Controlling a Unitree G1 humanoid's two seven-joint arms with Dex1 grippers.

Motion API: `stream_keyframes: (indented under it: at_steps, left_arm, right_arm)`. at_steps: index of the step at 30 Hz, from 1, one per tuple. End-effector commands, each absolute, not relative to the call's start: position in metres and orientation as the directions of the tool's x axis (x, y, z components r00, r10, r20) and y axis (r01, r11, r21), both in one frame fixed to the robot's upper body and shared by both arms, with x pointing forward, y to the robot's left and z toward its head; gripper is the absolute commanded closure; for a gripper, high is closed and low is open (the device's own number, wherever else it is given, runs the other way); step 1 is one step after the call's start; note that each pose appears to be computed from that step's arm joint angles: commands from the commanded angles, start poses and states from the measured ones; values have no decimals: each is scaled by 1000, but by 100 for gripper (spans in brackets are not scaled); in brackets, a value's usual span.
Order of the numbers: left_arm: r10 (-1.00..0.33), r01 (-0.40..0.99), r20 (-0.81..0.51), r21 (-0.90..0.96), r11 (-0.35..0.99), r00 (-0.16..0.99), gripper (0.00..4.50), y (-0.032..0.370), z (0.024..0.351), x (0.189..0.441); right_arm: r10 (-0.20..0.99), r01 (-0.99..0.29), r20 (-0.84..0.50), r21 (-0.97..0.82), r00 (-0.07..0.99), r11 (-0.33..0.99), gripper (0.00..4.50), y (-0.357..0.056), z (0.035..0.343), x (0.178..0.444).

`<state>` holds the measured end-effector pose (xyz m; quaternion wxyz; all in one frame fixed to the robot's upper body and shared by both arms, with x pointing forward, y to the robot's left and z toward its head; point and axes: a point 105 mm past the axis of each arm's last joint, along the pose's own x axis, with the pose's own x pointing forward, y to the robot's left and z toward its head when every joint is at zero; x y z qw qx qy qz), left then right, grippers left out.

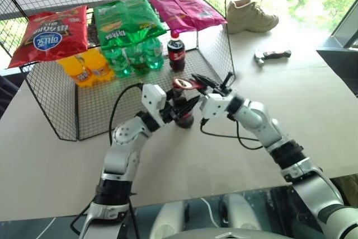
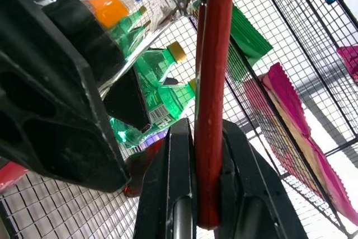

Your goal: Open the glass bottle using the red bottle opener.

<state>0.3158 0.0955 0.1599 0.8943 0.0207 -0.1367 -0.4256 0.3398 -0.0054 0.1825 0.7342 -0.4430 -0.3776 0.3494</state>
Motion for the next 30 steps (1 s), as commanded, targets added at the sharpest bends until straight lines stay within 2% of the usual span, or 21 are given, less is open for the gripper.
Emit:
stream_keyframes:
  at_steps: [1,13,30]
  left_arm:
    - [-790,778,222,159,608,572,225,84,160,316]
    - [-792,780,221,159,606,570,225,83,158,318]
    - [-795,785,224,152,600,564,225,79,157,318]
  right_arm:
    - [908,-157,178,-955,379,253,450,10,176,326]
    - [915,-89,184,-969,358,230,450,2,193,335]
    - [928,76,150,-988,340,132,450,-18,215,349]
